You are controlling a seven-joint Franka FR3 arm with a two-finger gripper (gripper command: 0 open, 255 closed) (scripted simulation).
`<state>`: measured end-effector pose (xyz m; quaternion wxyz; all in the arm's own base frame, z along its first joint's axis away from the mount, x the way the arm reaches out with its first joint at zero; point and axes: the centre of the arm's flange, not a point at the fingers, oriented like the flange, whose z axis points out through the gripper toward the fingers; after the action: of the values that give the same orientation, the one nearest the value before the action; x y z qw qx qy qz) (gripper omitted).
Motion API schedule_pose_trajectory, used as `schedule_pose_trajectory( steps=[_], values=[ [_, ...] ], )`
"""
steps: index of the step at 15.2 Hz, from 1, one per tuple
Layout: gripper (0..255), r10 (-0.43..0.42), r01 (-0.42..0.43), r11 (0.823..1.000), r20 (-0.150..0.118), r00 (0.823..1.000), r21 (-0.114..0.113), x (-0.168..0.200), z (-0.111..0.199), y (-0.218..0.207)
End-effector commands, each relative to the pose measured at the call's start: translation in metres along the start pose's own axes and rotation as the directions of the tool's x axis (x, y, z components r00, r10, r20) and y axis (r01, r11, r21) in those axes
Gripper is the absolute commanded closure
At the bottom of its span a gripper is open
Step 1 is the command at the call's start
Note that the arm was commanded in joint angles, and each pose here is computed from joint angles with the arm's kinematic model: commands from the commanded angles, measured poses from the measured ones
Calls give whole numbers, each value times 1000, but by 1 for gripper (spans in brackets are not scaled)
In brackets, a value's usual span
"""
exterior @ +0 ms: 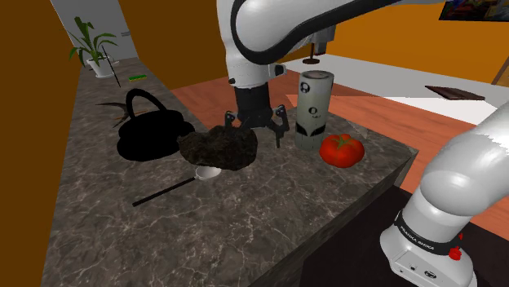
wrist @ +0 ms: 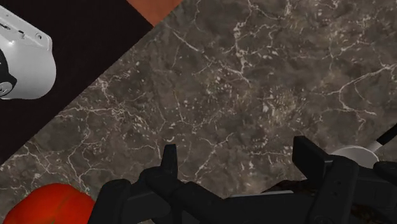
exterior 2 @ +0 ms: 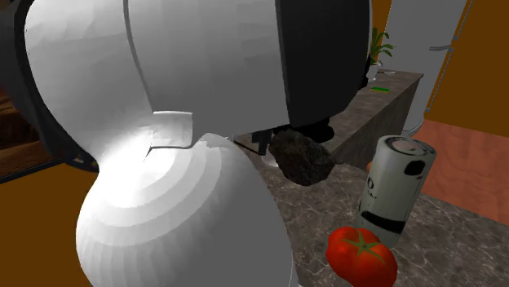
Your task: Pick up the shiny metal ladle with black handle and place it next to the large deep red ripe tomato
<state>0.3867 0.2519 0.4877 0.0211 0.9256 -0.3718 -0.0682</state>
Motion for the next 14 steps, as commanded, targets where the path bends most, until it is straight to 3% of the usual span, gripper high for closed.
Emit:
schedule_pose_trajectory(
  steps=[1,7,14],
  values=[
    [0,56,-56,998,8,998,-2,-2,9,-26],
    [0,207,-207,978,27,978,-16,2,38,-101],
    [0,378,-376,926,45,925,-34,20,73,-186]
  ],
)
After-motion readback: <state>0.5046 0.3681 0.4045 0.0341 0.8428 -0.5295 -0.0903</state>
